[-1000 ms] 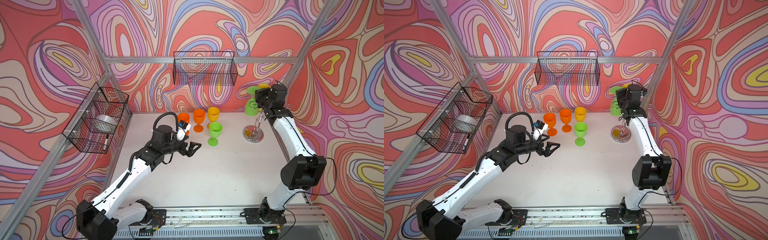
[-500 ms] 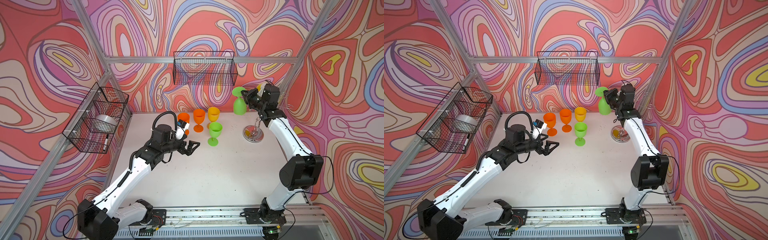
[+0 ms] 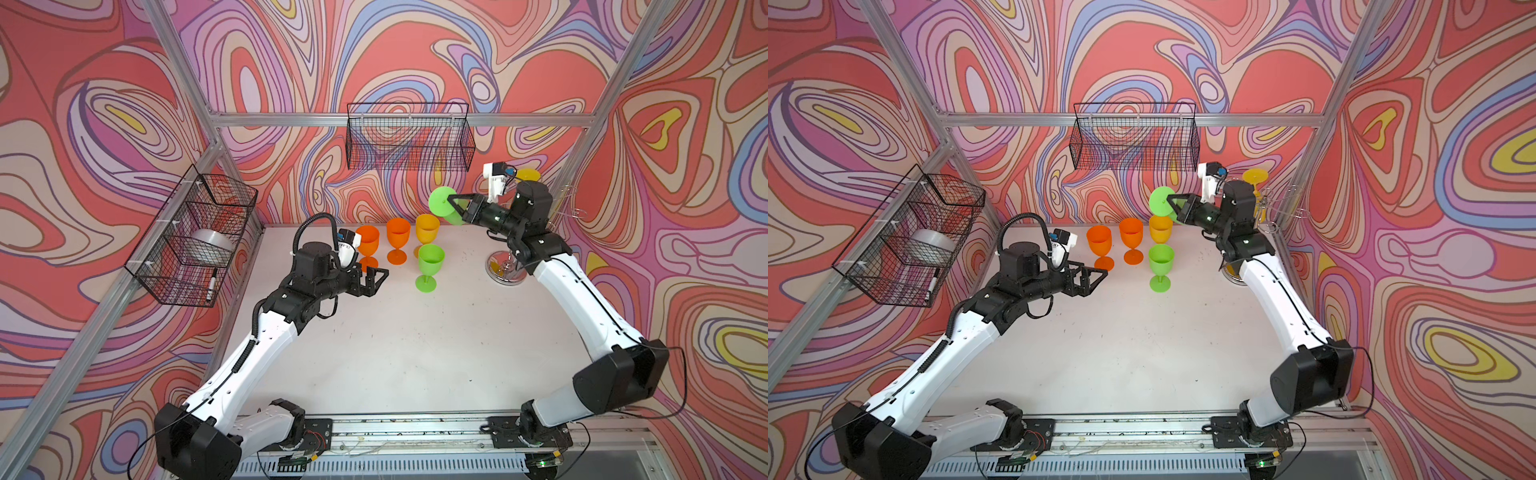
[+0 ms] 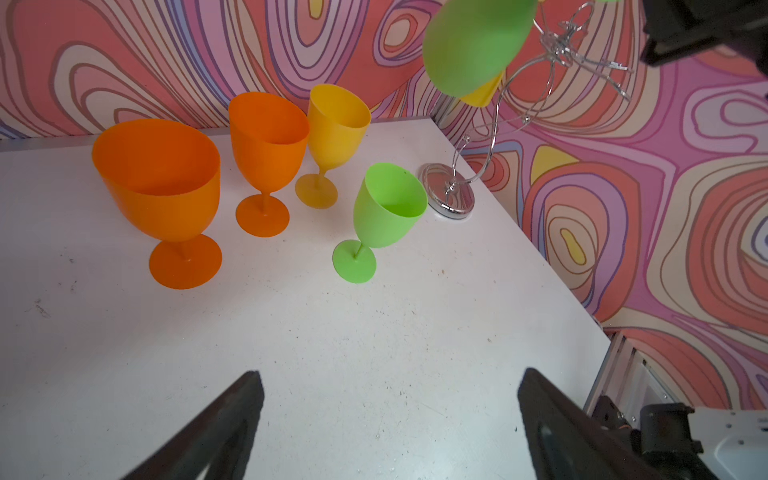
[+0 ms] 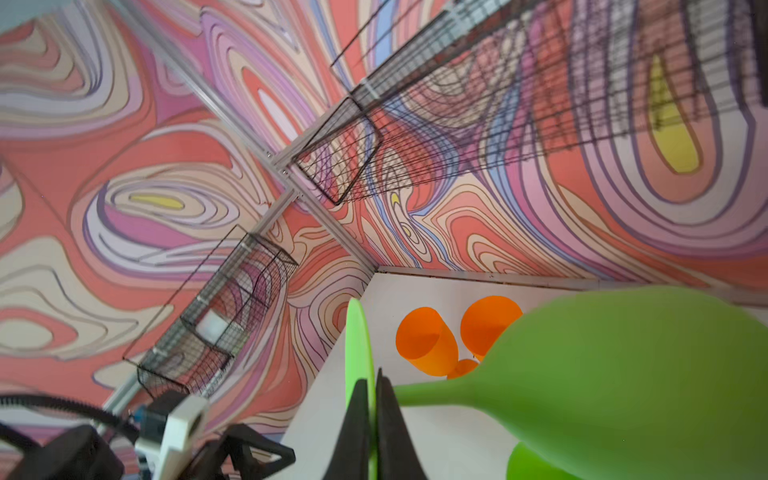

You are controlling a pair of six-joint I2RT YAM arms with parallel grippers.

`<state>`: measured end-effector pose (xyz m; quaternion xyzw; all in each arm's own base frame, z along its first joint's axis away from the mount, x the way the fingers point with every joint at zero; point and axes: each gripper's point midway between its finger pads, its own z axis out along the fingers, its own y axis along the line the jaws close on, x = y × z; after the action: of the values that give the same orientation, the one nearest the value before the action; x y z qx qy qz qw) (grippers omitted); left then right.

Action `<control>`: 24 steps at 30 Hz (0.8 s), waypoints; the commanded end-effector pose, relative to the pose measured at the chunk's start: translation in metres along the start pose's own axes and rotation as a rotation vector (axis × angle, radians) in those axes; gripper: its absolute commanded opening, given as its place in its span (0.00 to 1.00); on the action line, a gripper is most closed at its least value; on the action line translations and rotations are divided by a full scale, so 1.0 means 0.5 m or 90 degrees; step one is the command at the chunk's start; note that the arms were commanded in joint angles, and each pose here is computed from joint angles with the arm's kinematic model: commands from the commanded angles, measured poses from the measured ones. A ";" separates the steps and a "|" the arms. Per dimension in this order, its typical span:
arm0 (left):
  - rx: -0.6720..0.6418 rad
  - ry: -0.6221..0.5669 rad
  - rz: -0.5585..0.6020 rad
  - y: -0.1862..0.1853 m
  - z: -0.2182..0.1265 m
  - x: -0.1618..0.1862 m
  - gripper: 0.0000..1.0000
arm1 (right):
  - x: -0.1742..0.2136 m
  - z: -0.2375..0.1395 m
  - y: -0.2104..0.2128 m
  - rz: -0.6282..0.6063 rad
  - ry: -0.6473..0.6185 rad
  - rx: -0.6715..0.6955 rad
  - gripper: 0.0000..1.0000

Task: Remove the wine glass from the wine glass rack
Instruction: 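Carry the green glass toward the left gripper with the right gripper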

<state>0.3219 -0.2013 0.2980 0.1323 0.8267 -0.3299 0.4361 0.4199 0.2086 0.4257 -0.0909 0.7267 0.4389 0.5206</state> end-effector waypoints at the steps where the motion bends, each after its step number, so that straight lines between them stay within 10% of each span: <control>1: -0.044 -0.008 -0.087 0.004 -0.027 -0.038 0.94 | 0.076 0.002 0.057 -0.190 0.044 -0.050 0.00; 10: -0.133 0.008 -0.345 0.034 -0.096 -0.020 0.89 | 0.233 0.015 0.079 -0.508 0.044 -0.052 0.00; 24: -0.022 0.080 -0.657 -0.020 -0.049 -0.017 0.75 | 0.341 0.040 0.104 -0.847 0.031 0.061 0.00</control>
<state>0.3041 -0.1839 0.3165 -0.2373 0.8350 -0.4480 0.2138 0.3244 0.3137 0.2840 -0.5097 0.5896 0.0615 0.6236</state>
